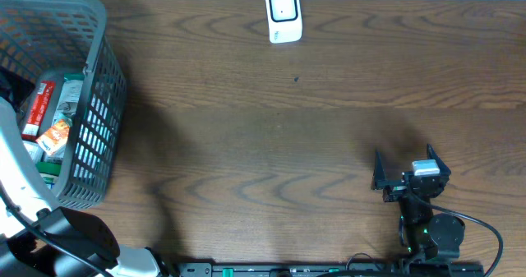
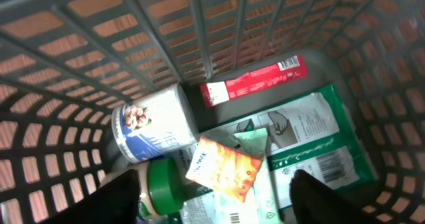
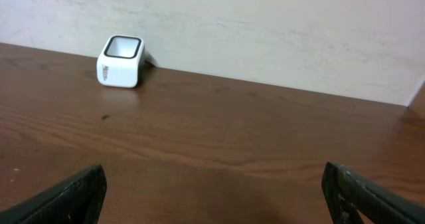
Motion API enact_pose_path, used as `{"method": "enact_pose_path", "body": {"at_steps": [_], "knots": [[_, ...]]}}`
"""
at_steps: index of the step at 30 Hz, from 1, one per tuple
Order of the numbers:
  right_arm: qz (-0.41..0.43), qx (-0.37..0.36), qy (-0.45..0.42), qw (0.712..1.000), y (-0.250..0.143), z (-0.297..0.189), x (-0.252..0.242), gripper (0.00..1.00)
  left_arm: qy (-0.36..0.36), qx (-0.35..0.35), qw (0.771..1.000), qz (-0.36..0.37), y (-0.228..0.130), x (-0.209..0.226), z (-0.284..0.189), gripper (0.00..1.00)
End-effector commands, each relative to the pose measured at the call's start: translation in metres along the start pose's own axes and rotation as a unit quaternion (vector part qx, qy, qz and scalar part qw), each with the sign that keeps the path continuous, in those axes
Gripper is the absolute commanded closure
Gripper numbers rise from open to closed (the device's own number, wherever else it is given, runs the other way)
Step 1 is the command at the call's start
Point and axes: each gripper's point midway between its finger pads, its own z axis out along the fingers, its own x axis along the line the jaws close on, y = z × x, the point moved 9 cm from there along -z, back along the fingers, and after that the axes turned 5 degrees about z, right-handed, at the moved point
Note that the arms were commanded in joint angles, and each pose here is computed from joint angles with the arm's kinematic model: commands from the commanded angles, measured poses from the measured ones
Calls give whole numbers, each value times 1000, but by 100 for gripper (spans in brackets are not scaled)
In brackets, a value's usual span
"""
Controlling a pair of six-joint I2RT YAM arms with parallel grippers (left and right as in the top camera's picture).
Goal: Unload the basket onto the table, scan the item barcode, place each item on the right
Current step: 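Lower the left gripper into the basket toward the orange tissue pack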
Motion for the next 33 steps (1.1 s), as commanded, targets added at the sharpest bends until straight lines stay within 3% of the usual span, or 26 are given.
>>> {"method": "enact_pose_path", "body": {"at_steps": [1,10,33], "knots": [[7,2,-1,1000,-1,0,0,1,0,4,1000,19,3,-1,5,22],[7,2,-1,1000,-1,0,0,1,5,19,1000,23,2,-6,21,15],[7,2,-1,1000,-1,0,0,1,-14,-32,999,8,17,-12,22,14]]}}
